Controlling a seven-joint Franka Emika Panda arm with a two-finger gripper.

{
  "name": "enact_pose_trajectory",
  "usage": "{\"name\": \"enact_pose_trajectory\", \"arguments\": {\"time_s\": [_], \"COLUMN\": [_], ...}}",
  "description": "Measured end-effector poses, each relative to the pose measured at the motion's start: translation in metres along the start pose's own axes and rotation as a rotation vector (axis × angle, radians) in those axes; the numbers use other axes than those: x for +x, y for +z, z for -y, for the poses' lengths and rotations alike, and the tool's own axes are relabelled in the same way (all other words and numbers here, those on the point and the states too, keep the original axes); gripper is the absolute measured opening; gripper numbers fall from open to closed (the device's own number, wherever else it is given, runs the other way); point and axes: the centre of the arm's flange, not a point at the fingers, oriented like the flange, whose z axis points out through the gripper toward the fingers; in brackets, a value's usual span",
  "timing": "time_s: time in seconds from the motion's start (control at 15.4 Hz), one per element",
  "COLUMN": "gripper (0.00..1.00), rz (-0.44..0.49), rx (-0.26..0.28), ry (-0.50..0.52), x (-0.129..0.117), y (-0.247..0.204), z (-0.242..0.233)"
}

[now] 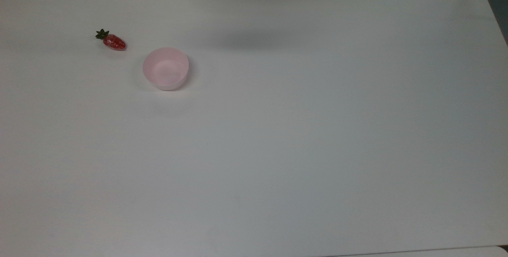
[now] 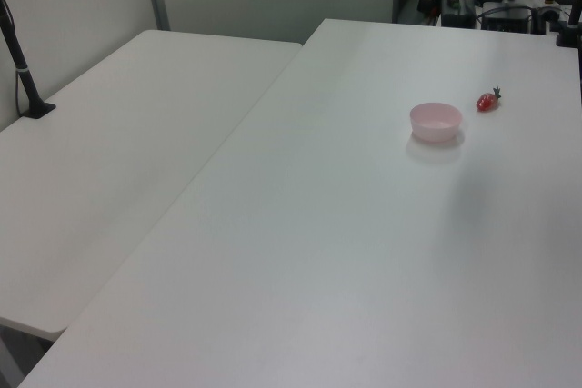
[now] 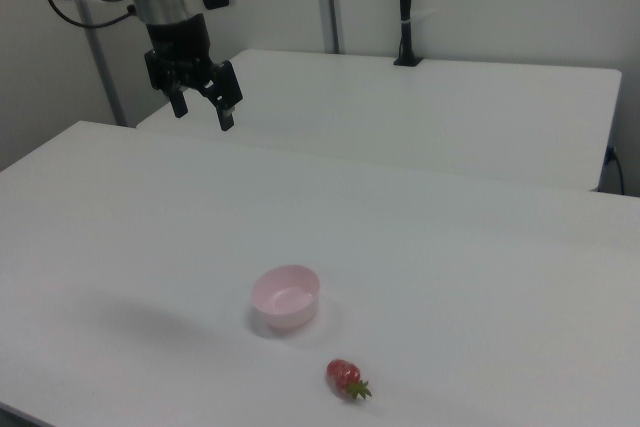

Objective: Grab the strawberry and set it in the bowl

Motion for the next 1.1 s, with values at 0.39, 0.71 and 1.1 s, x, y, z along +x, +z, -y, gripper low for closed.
{"name": "enact_pose_trajectory", "arguments": {"time_s": [0.39,0.71,1.1], "gripper": [1.0,1.0,1.0], "rz": [0.0,0.004,0.087], "rx": [0.0,-0.007,-0.118], "ry": [0.0,-0.021,-0.168], "x": [0.0,0.0,-0.005], "y": [0.0,0.0,0.027], "z": [0.0,-0.019,-0.092]}}
